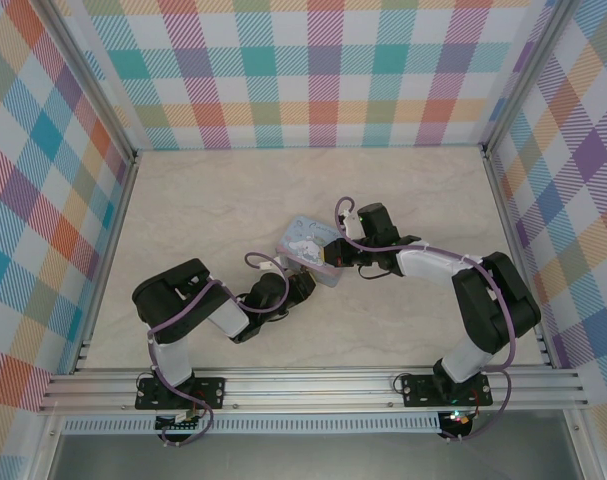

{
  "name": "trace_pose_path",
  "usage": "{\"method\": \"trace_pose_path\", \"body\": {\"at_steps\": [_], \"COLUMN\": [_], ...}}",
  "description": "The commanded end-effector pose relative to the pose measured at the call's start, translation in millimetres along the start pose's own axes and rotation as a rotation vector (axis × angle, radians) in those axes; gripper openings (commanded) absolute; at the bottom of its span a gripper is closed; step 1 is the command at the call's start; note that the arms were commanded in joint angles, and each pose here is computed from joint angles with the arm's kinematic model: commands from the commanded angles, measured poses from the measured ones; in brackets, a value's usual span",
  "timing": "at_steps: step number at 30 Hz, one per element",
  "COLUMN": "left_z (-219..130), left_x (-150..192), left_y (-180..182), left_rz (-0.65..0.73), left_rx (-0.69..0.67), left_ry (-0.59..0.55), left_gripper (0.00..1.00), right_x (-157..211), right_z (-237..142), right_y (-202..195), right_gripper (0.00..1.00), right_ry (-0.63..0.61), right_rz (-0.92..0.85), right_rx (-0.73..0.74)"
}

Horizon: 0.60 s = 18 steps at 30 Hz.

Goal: Unlock the padlock with the key

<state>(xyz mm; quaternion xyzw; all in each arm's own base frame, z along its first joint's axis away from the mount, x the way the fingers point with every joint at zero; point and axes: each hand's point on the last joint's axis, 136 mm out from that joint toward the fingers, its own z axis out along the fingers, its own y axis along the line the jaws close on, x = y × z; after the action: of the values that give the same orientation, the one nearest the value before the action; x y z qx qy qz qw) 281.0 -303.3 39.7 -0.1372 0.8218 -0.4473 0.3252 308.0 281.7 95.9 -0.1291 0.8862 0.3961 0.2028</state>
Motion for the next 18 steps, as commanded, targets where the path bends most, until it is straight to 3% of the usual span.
{"method": "trace_pose_path", "body": {"at_steps": [1, 11, 18], "left_z": [1, -3, -9], "left_x": [13, 10, 7], "left_y": [7, -3, -38], "left_rz": [-0.003, 0.015, 0.021], "left_rx": [-0.032, -0.013, 0.067], "left_ry": [0.037, 0.036, 0.083], "left_gripper": [0.17, 0.10, 0.04], "right_x": [8, -7, 20], "right_z": [2, -27, -69], "right_y": [-4, 22, 45], "right_gripper": [0.01, 0.02, 0.01], "right_ry": [0.026, -0.039, -0.035], "right_rz": [0.026, -0.018, -0.052], "right_rx": [0.010, -0.036, -0.110]}}
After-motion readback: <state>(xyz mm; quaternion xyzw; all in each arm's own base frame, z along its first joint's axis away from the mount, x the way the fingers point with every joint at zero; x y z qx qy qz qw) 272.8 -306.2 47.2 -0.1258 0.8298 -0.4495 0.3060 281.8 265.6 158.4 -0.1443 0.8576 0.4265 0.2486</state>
